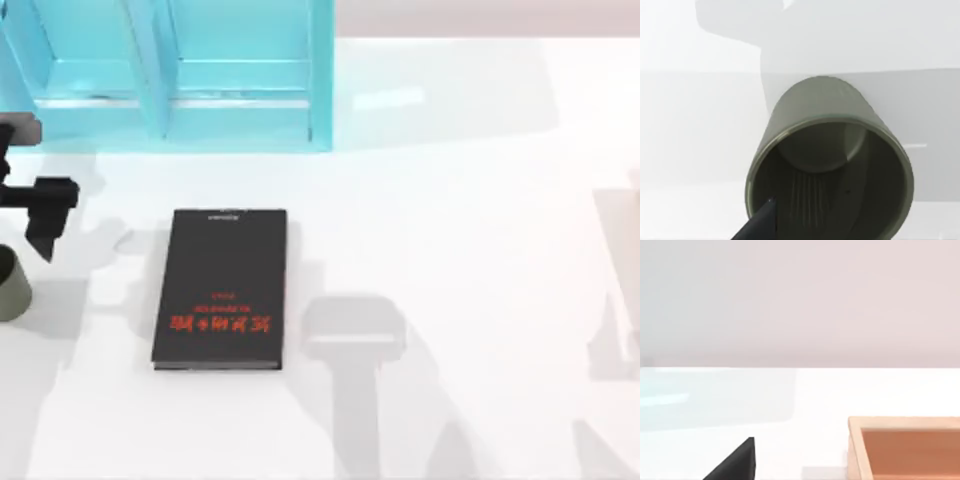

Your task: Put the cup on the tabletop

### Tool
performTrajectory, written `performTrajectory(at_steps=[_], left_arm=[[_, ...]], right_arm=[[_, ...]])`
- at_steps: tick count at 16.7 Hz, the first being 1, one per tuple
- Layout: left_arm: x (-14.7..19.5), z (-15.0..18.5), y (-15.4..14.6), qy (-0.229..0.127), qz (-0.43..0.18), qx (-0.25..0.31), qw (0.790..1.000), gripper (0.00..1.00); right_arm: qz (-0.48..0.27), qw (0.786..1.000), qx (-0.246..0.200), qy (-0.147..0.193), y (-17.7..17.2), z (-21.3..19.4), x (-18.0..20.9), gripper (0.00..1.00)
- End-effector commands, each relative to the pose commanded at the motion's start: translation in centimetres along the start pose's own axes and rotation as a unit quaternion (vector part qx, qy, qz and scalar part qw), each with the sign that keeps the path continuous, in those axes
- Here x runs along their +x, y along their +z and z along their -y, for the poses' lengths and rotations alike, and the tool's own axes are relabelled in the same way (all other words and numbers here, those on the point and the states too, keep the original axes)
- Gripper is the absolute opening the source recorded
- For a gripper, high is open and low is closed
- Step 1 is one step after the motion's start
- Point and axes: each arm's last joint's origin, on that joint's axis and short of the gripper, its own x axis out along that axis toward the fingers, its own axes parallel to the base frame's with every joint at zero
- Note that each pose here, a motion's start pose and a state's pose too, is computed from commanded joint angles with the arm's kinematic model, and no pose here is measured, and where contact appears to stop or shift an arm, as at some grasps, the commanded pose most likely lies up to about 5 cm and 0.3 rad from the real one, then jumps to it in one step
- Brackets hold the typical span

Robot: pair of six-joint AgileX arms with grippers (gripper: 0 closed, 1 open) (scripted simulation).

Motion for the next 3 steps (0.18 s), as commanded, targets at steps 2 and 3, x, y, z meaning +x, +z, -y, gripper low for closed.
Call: performTrajectory(at_steps=[2, 3], left_arm=[[0.00, 0.00, 0.00, 0.000, 0.000, 0.000, 1.000, 1.00], [0.00, 0.00, 0.00, 0.000, 0.000, 0.000, 1.000, 1.00]], right_arm=[[0.000, 1.000, 0.000, 0.000, 0.00, 0.00, 0.00, 1.00], [0.000, 1.000, 0.000, 0.000, 0.00, 0.00, 0.00, 1.00]])
